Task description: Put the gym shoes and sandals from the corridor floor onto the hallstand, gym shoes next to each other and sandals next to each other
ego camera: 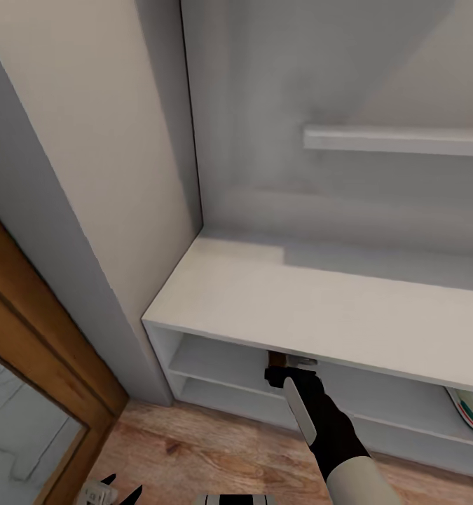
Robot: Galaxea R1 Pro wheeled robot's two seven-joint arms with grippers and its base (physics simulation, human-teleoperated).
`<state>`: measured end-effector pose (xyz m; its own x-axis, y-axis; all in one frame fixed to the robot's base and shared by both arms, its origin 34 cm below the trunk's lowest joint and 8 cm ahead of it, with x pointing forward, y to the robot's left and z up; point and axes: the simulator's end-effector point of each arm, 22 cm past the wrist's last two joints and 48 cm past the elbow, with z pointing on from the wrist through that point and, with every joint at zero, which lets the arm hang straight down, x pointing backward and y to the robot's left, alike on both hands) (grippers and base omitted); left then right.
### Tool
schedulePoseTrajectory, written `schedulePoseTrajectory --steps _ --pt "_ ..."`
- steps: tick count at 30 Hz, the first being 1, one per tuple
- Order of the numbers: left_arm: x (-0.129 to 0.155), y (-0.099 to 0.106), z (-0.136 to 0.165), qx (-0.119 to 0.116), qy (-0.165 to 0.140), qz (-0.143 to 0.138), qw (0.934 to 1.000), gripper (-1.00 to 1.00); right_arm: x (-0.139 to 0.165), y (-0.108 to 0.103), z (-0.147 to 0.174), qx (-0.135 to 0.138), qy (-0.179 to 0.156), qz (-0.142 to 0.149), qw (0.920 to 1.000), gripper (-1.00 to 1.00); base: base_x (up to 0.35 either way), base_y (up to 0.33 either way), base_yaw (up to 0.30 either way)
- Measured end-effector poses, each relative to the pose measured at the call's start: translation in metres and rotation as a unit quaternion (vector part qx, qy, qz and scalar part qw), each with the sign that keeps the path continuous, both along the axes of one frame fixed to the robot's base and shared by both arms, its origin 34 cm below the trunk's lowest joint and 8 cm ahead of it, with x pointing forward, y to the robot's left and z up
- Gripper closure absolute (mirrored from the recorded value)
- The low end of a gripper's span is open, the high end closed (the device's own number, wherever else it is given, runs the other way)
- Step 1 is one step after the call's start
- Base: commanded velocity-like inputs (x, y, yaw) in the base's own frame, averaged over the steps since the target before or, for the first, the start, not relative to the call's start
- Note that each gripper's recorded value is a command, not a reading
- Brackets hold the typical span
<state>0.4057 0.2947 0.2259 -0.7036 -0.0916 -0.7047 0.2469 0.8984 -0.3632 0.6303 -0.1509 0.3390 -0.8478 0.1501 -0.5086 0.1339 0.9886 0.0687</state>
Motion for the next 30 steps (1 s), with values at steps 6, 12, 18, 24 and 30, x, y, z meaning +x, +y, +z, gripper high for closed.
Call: schedulePoseTrajectory --steps 6,12,18,24,30 --pt "0.0005 0.0005 0.0002 0.000 -0.001 0.001 1.0000 -1.00 0.0001 -0.0002 -0.0001 0.001 0.000 -0.001 1.0000 -1.00 0.045 -0.045 0.000" --pt "0.0005 0.0006 0.0002 0.000 -0.001 0.001 1.0000 -1.00 0.0000 0.0002 -0.0001 0.001 0.000 -0.001 1.0000 -1.00 -0.028 0.000 0.000" --pt "0.0003 0.0012 -0.0001 0.000 0.000 0.001 1.0000 -1.00 0.0000 0.0002 -0.0006 0.001 0.000 -0.001 1.0000 -1.00 -0.266 0.000 0.000" --pt "0.0004 0.0012 -0.0001 0.000 0.000 0.001 1.0000 -1.00 0.0000 0.0002 -0.0006 0.001 0.000 -0.001 1.0000 -1.00 -0.324 -0.019 0.000" --pt "0.0004 0.0015 -0.0001 0.001 0.000 0.001 1.0000 -1.00 0.0000 0.0002 -0.0006 0.001 0.000 -0.001 1.0000 -1.00 -0.335 -0.089 0.000"
